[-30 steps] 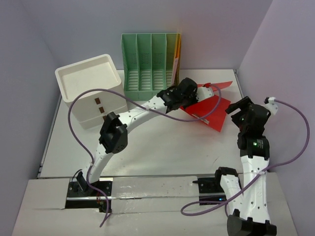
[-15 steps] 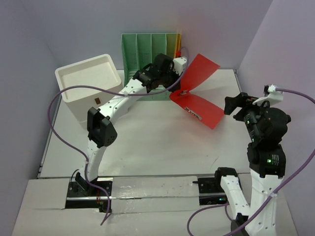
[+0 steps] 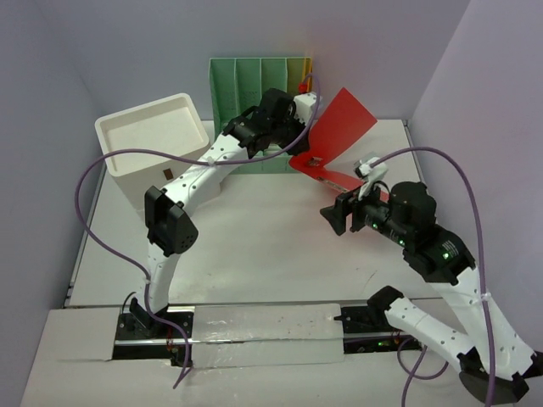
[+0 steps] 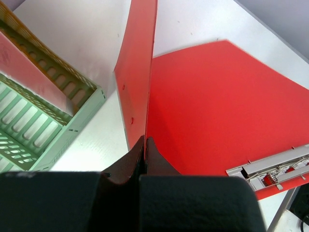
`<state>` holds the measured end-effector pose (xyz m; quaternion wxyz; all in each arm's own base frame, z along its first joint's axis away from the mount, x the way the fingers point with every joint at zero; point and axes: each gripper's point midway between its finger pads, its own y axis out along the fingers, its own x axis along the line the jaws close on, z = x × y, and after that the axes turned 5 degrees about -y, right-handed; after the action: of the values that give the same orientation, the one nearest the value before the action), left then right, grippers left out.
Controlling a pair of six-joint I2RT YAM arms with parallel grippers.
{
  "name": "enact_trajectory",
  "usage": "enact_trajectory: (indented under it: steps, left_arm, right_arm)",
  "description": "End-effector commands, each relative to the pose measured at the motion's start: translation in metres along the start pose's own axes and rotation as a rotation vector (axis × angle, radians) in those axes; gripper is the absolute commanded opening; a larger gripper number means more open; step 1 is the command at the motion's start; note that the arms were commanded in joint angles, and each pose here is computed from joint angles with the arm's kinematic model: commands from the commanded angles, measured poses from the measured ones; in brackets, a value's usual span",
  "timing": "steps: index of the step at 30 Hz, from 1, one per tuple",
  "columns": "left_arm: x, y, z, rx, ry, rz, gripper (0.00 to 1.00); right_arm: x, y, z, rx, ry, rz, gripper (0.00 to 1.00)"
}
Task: Organize the desk
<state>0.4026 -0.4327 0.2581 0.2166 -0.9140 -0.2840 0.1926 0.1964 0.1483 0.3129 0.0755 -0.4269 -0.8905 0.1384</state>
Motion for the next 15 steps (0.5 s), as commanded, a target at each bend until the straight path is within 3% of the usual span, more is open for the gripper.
enact_trajectory:
  steps: [1,7,15]
  left_arm:
    - [-0.007,-0.019,-0.035,-0.098,0.009,0.009,0.00]
    - [-0.008,-0.023,-0.037,-0.100,0.008,0.014,0.00]
    - [-0.007,-0.029,-0.037,-0.100,-0.002,0.025,0.00]
  right_arm:
    - [0.022,0.005,-0.019,-0.101,-0.003,-0.056,0.74]
    - [0.041,0.052,0.043,0.047,-0.022,-0.057,0.69]
    - [-0.004,0.075,0.061,0.001,-0.025,0.210,0.71]
